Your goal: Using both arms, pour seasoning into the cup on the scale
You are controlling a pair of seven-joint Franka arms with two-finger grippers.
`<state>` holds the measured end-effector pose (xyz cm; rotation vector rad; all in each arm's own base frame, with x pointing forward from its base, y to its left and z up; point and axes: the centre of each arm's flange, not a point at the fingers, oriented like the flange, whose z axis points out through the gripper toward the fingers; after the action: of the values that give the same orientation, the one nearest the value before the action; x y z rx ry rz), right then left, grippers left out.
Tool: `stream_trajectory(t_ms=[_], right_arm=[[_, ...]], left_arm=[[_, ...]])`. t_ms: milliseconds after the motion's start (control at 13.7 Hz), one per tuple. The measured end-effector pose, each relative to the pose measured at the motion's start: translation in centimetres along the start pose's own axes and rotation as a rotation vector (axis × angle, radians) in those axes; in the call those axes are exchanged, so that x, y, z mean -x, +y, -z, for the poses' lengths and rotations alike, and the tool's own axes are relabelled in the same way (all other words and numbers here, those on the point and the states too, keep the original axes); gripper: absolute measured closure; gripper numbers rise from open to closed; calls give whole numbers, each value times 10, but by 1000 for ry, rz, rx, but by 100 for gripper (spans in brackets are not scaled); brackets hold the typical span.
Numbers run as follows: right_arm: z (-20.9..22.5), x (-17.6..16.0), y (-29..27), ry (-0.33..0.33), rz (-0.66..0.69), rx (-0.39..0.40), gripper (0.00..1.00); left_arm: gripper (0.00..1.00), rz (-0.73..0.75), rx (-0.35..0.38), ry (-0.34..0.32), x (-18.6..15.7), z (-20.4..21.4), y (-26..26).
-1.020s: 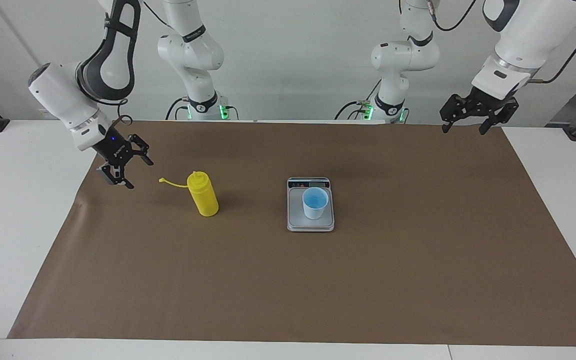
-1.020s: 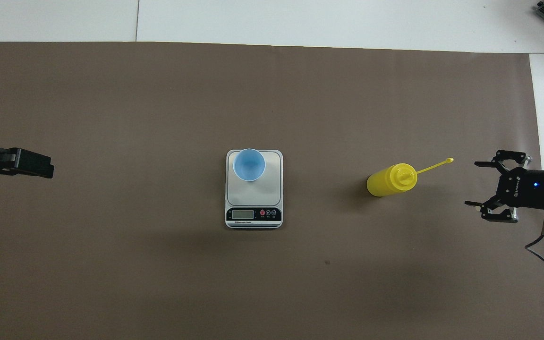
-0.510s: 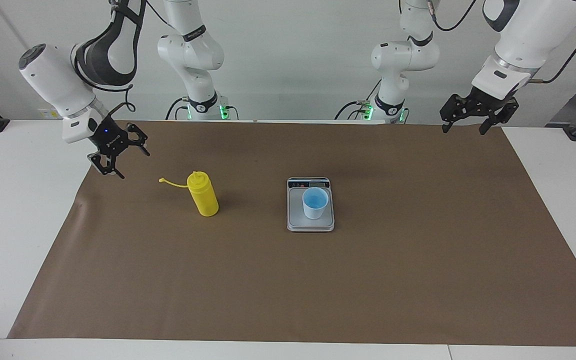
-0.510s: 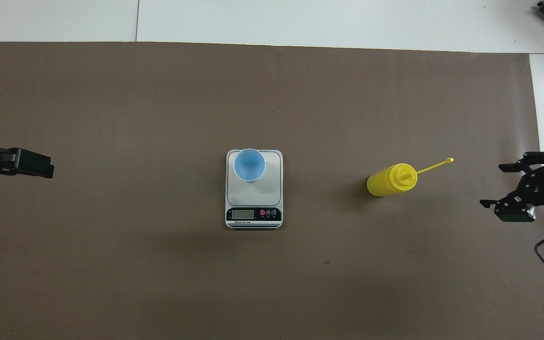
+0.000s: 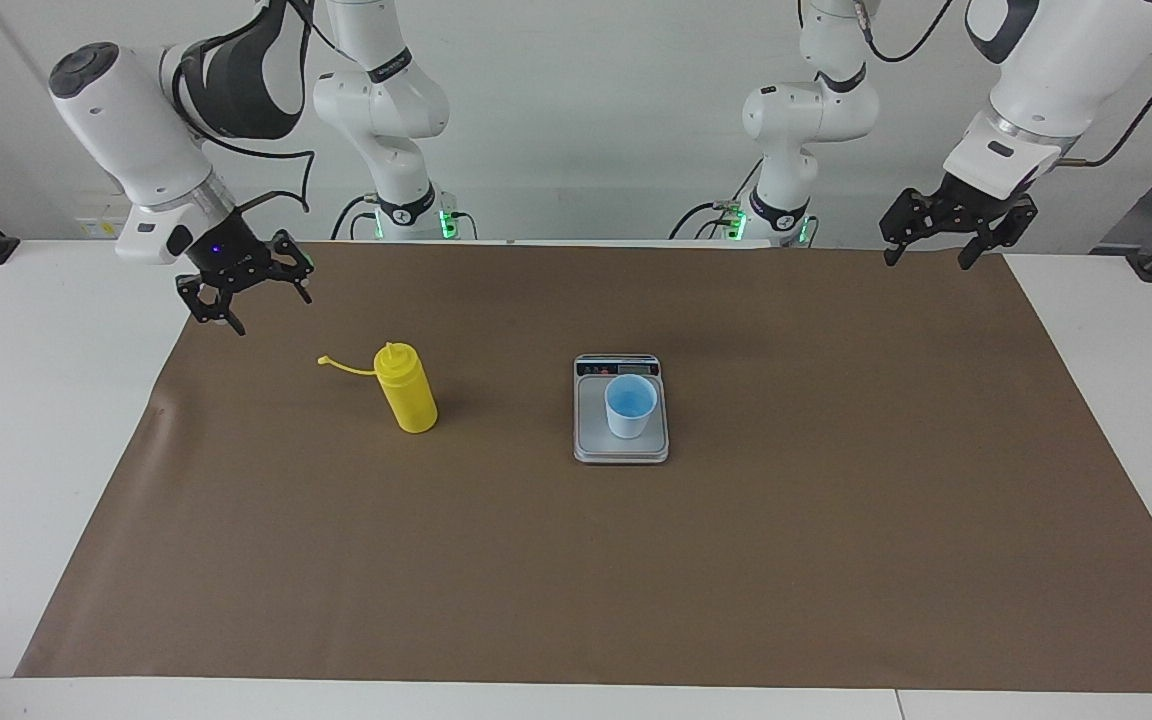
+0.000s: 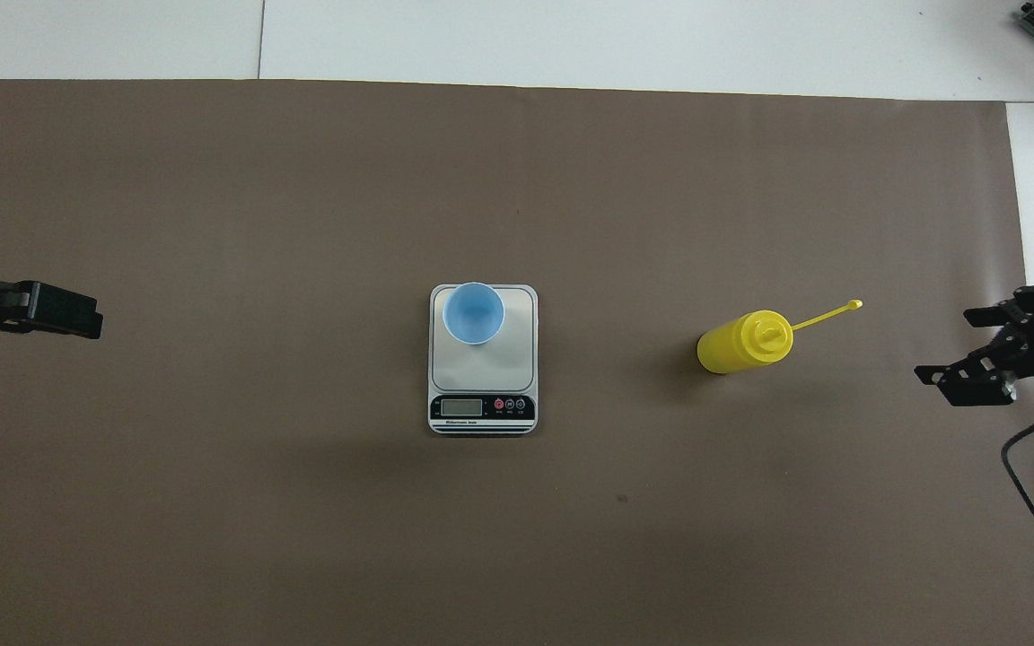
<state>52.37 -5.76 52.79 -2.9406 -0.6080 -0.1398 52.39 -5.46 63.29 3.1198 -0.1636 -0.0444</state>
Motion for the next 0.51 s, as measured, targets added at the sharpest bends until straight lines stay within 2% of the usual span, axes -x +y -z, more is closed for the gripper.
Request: stream_trajectory(t_ms=[291,510], right_arm=[[12,-12,-12,6,-252,44,0],[28,-28,-27,17,-367,119,0]], left_arm=[[0,0,0,0,0,0,0],[0,0,0,0,0,0,0]])
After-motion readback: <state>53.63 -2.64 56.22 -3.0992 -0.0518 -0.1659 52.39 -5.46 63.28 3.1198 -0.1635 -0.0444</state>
